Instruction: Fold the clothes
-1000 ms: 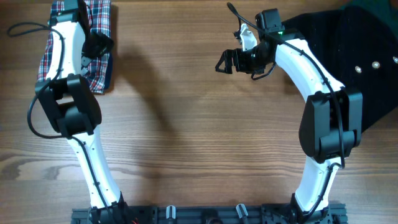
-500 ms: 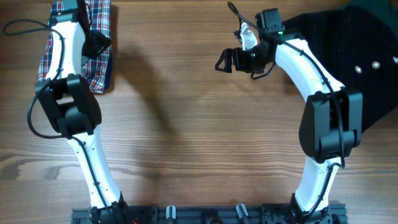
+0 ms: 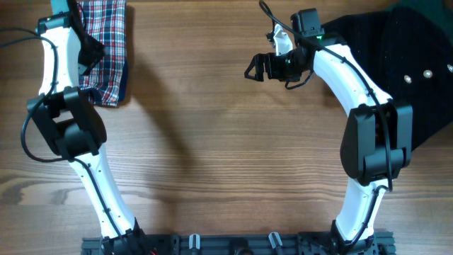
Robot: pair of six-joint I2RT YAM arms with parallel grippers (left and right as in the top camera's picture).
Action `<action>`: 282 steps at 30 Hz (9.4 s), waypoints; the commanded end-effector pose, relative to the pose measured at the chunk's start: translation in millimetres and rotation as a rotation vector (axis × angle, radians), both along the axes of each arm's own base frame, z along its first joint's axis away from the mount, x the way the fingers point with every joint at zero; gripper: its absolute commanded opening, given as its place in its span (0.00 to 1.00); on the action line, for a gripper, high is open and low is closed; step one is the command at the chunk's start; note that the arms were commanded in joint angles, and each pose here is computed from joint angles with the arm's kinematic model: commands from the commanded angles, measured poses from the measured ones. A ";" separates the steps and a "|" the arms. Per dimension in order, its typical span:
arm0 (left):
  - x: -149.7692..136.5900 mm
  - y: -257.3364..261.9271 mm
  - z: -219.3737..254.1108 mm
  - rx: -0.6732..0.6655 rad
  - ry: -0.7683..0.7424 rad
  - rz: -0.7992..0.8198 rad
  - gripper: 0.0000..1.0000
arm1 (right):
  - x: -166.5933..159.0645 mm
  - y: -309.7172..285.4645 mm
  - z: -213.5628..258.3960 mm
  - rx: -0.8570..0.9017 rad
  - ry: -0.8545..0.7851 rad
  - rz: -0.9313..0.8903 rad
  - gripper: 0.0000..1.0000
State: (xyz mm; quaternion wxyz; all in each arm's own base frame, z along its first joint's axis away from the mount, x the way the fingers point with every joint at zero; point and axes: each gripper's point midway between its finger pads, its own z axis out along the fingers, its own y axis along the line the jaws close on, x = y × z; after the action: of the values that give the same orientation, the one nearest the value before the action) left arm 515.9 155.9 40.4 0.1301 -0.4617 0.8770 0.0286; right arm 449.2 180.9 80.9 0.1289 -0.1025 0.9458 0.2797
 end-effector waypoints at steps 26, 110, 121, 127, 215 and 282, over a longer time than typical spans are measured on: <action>30.8 17.2 -11.0 0.074 -0.105 0.018 0.04 | 5.0 2.8 21.9 0.032 -0.044 0.000 1.00; 164.9 -26.9 -40.3 0.319 -0.493 -0.707 0.04 | 4.1 3.0 21.8 0.033 -0.042 0.004 1.00; 171.0 13.2 -31.2 0.389 -0.550 -0.632 0.04 | 4.8 2.6 21.7 0.029 -0.047 0.005 1.00; 162.1 46.7 -30.9 0.392 -0.545 -0.569 0.04 | 6.2 3.0 22.4 0.031 -0.054 0.005 1.00; -88.1 -29.7 59.9 -0.051 0.035 -0.068 1.00 | -51.7 -129.5 139.9 -0.299 -0.151 -0.308 1.00; -37.2 -154.4 225.4 -0.108 -0.514 -0.729 1.00 | -53.8 -155.3 198.8 -0.190 -0.286 -0.483 1.00</action>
State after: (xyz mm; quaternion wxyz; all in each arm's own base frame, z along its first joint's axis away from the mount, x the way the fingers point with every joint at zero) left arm 478.4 65.7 270.0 0.3476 -0.1770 0.9124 -0.1237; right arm 406.3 41.4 248.1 0.2785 0.0477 0.9507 0.1280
